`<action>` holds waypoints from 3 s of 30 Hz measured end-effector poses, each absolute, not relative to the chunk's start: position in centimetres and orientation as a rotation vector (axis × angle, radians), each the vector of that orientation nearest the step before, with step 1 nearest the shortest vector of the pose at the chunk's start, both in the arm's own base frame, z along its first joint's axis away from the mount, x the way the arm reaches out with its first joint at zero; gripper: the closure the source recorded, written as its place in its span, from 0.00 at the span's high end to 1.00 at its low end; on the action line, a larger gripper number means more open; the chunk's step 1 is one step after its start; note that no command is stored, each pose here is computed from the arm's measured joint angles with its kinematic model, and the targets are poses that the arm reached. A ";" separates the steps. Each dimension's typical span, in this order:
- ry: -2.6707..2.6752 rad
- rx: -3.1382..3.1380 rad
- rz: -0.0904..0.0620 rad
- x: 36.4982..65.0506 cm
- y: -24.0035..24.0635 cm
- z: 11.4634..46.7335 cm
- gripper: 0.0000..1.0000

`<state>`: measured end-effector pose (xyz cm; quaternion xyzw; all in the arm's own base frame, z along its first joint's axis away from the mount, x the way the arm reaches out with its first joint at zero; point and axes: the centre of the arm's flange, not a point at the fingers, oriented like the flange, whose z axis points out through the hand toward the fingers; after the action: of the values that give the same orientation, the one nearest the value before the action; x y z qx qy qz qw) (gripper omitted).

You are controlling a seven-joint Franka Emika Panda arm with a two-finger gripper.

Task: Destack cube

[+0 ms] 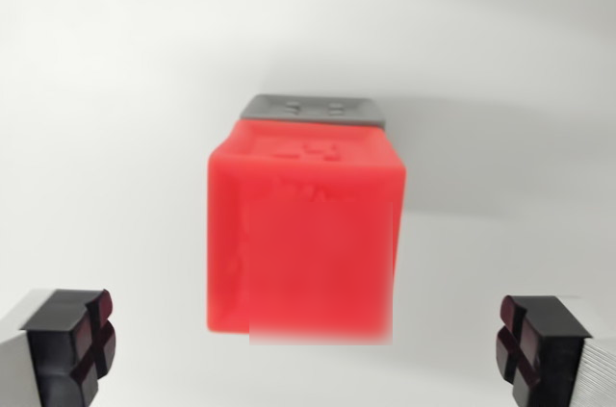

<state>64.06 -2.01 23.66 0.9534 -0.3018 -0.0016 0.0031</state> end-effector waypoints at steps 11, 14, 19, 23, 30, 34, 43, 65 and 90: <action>-0.945 2.989 -0.006 64.0 -2.0 20.0 1.00; -0.945 2.989 -0.006 64.0 -2.0 19.3 1.00; -0.945 2.989 -0.006 63.9 -2.0 18.1 1.00; -0.945 2.989 -0.006 63.9 -2.0 17.4 1.00; -0.946 2.989 -0.007 63.9 -2.0 16.9 1.00; -0.946 2.990 -0.006 64.0 -2.0 16.9 0.00; -0.946 2.990 -0.005 64.0 -2.0 16.9 0.00; -0.946 2.990 -0.006 64.0 -2.0 16.9 0.00; -0.947 2.992 0.000 64.1 -2.0 20.1 0.00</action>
<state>64.08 -2.00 20.07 0.9534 -0.3016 0.0001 0.0015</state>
